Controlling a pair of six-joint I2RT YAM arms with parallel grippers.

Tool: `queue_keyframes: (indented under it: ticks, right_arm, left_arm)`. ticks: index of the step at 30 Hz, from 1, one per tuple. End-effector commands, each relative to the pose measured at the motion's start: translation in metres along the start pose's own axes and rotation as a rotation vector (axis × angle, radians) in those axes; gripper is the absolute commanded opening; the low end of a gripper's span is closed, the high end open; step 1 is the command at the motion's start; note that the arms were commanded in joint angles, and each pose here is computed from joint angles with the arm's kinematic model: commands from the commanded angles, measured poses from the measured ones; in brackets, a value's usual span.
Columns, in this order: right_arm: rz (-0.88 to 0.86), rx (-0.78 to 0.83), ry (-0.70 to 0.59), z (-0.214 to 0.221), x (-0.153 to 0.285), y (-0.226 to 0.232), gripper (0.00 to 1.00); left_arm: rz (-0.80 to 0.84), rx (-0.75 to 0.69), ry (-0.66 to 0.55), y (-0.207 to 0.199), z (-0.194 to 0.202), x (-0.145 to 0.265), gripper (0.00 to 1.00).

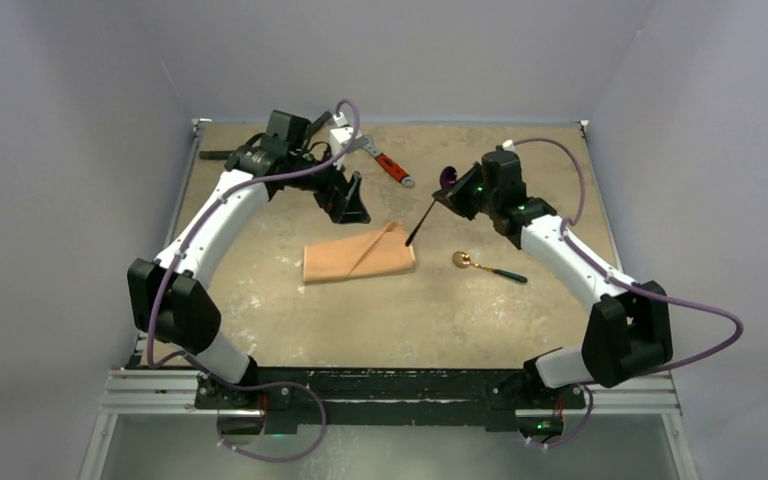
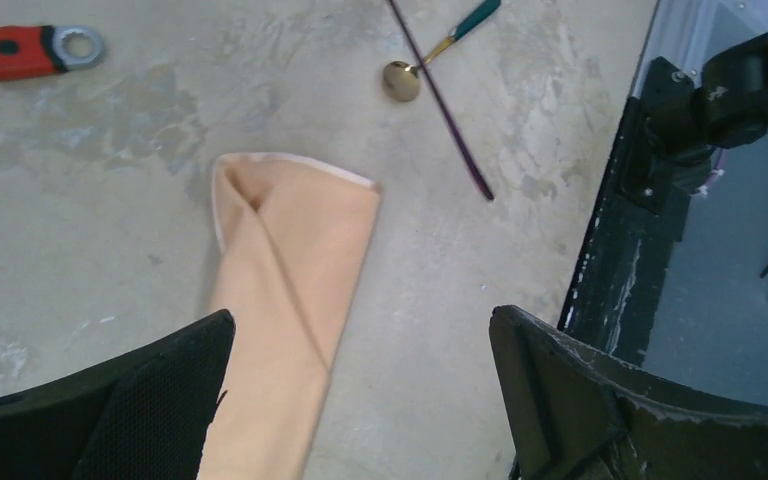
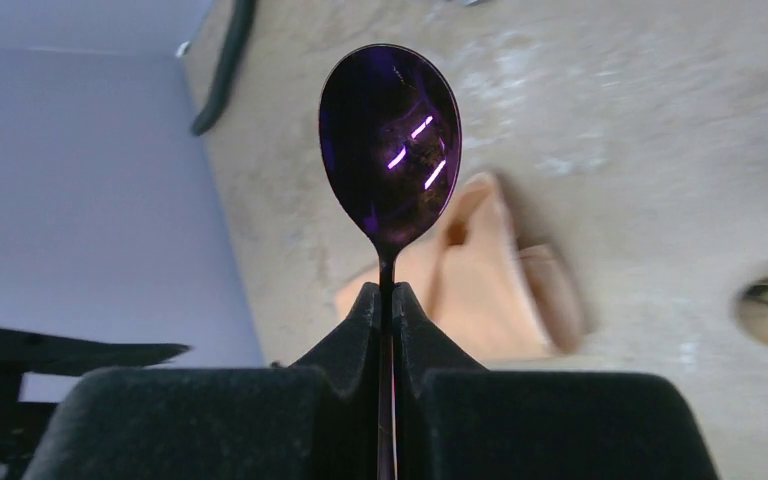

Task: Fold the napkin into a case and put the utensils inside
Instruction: Pass from the right arm to the left, then pass from the left arm to the right

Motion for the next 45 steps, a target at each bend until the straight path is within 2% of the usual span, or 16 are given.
queue_keyframes:
  ticks: [1,8,13,16,17,18,19,21,22,24,25,26,29,31,36,45]
  right_arm:
    - [-0.196,-0.1,-0.01,0.012,0.012,0.075,0.0]
    - [-0.281,-0.096,0.037,0.037,0.009,0.123,0.0]
    - [-0.309,-0.095,0.034,0.042,0.009,0.137,0.0]
    - [-0.325,-0.1,0.039,0.045,0.009,0.139,0.0]
    - [-0.332,-0.097,0.045,0.047,0.009,0.14,0.0]
    - [-0.342,-0.09,0.047,0.048,0.011,0.142,0.0]
    - [-0.353,-0.076,0.052,0.051,0.012,0.144,0.0]
    - [-0.396,-0.024,0.07,0.056,0.016,0.149,0.02]
    - [-0.412,0.013,0.088,0.061,0.017,0.145,0.09]
    - [-0.492,0.123,0.182,0.076,0.027,0.139,0.3]
    - [-0.527,0.191,0.209,0.076,0.031,0.133,0.48]
    - [-0.577,0.269,0.246,0.077,0.037,0.129,0.59]
    - [-0.697,0.488,0.352,0.066,0.058,0.102,0.8]
    - [-0.78,0.607,0.412,0.062,0.076,0.085,0.84]
    - [-0.899,0.72,0.37,0.034,0.105,0.071,0.87]
    - [-0.979,0.75,0.437,0.034,0.092,0.082,0.76]
  left_arm:
    - [0.028,0.07,-0.069,-0.018,-0.02,-0.008,0.95]
    - [0.095,0.118,-0.063,-0.042,-0.022,-0.033,0.87]
    - [0.132,0.175,-0.066,-0.049,-0.023,-0.043,0.7]
    - [0.143,0.181,-0.052,-0.049,-0.017,-0.047,0.44]
    - [0.149,0.184,-0.04,-0.049,-0.014,-0.048,0.3]
    - [0.152,0.188,-0.029,-0.049,-0.011,-0.048,0.1]
    - [0.15,0.196,-0.013,-0.047,-0.008,-0.049,0.0]
    - [0.161,0.192,-0.012,-0.047,-0.008,-0.046,0.0]
    - [0.166,0.192,-0.018,-0.047,-0.01,-0.043,0.0]
    - [0.188,0.191,-0.044,-0.049,-0.014,-0.036,0.0]
    - [0.196,0.164,-0.058,-0.049,-0.014,-0.032,0.0]
    - [0.21,0.151,-0.071,-0.051,-0.014,-0.028,0.0]
    - [0.269,0.153,-0.078,-0.059,-0.006,-0.017,0.0]
    - [0.317,0.163,-0.061,-0.066,0.003,-0.012,0.0]
    - [0.414,0.185,-0.016,-0.083,0.021,-0.005,0.0]
    - [0.548,0.202,0.024,-0.11,0.031,0.001,0.0]
Point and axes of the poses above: each gripper's point midway between its finger pads, its own x axis back along the fingers, its own y axis along the line the jaws close on, z = x × y, the point moved 1 cm from there along x, back along the fingers, and after that the axes turned 10 degrees about -x, right-handed, at the moved point
